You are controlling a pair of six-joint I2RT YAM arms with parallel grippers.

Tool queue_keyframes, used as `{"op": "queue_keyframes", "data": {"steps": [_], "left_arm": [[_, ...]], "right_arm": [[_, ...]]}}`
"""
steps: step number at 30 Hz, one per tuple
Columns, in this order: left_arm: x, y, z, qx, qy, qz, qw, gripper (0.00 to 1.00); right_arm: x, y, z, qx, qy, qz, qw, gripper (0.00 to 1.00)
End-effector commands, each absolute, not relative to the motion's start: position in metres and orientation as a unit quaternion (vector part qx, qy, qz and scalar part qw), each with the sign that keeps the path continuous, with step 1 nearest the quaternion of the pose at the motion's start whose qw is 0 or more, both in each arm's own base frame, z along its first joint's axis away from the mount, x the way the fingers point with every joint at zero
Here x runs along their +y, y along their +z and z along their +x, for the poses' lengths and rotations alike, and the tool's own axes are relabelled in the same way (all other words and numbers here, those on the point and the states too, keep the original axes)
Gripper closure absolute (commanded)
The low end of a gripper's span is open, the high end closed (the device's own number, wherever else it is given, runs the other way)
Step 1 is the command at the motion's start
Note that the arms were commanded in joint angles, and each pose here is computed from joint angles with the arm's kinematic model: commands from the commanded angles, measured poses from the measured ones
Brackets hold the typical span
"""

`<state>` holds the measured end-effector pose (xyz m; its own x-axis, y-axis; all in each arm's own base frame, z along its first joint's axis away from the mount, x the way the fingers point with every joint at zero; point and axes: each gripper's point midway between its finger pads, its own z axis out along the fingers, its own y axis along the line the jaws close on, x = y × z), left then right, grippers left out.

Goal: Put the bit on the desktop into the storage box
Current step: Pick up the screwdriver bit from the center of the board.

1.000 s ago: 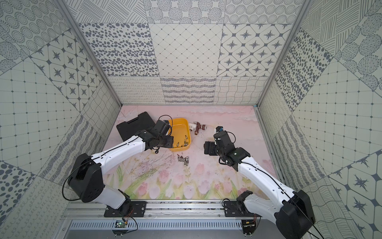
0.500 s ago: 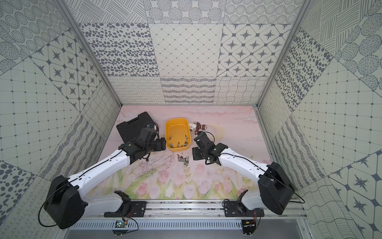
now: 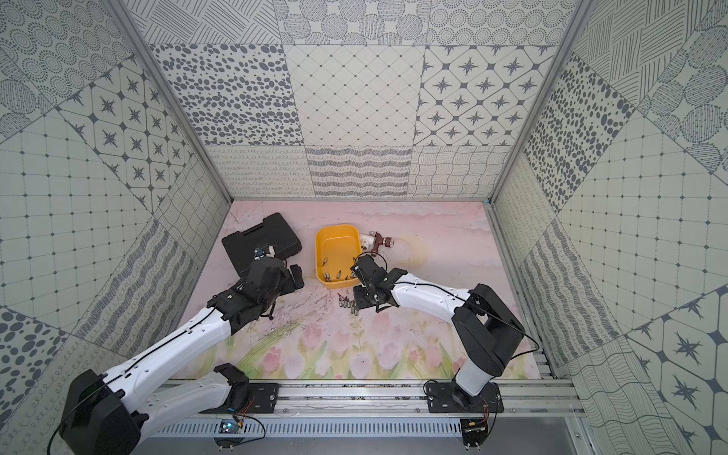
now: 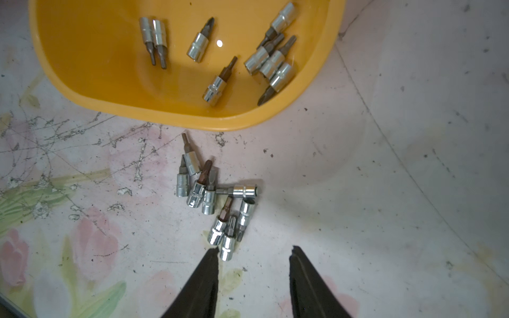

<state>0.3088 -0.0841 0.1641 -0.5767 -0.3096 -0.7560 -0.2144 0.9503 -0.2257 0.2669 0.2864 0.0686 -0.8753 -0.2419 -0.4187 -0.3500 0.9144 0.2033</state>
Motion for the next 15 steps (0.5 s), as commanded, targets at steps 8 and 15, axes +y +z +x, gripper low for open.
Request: {"op": "queue_keyframes", "data": {"steps": [8,15], "left_arm": [[-0.069,0.171,0.31,0.868,-0.038,-0.191,0.457,0.01],[-0.069,0.17,0.312,0.869,-0.037,-0.19,0.456,0.01]], "right_arm": [[0.307,0.053,0.275,0.959,0.139,-0.169,0.182,0.64],[0.308,0.041,0.276,0.962,0.132,-0.17,0.17,0.7]]}}
